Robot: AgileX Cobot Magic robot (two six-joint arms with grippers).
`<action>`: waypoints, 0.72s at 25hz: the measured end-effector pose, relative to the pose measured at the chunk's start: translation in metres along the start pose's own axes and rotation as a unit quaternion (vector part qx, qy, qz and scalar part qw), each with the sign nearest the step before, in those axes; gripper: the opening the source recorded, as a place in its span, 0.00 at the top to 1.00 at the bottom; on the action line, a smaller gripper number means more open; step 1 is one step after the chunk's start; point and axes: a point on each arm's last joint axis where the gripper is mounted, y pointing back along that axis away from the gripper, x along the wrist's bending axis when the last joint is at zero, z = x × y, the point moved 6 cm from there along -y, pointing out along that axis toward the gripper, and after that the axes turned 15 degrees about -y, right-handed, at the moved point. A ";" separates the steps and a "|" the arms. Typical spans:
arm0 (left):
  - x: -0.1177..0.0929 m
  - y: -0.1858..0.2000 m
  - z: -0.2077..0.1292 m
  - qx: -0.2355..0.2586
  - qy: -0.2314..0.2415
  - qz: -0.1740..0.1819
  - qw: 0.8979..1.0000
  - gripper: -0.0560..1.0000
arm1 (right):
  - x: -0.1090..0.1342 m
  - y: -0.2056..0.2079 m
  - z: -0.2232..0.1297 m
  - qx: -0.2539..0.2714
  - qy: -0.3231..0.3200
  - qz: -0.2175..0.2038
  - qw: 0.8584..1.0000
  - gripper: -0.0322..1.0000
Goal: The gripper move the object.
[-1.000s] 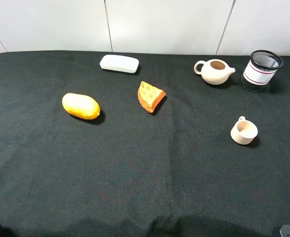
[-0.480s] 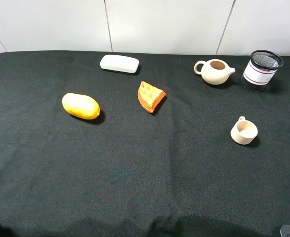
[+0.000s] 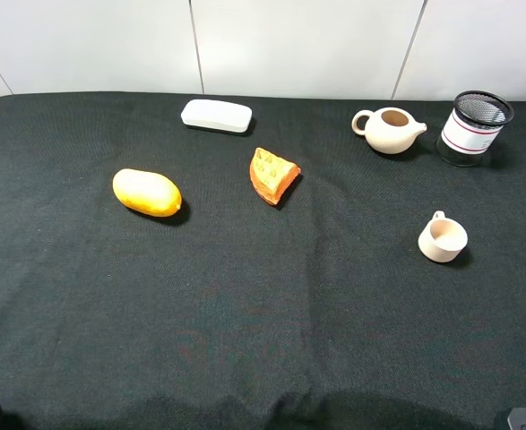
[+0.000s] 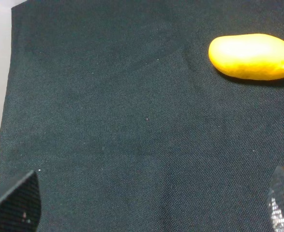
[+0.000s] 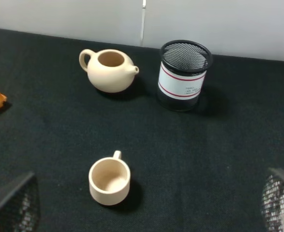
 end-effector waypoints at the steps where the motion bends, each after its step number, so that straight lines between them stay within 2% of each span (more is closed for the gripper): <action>1: 0.000 0.000 0.000 0.000 0.000 0.000 1.000 0.01 | 0.000 0.000 0.000 0.000 0.000 0.000 1.000 0.30; 18: 0.000 0.000 0.000 0.000 0.000 0.000 1.000 0.01 | 0.000 0.000 0.000 0.000 0.000 0.000 1.000 0.30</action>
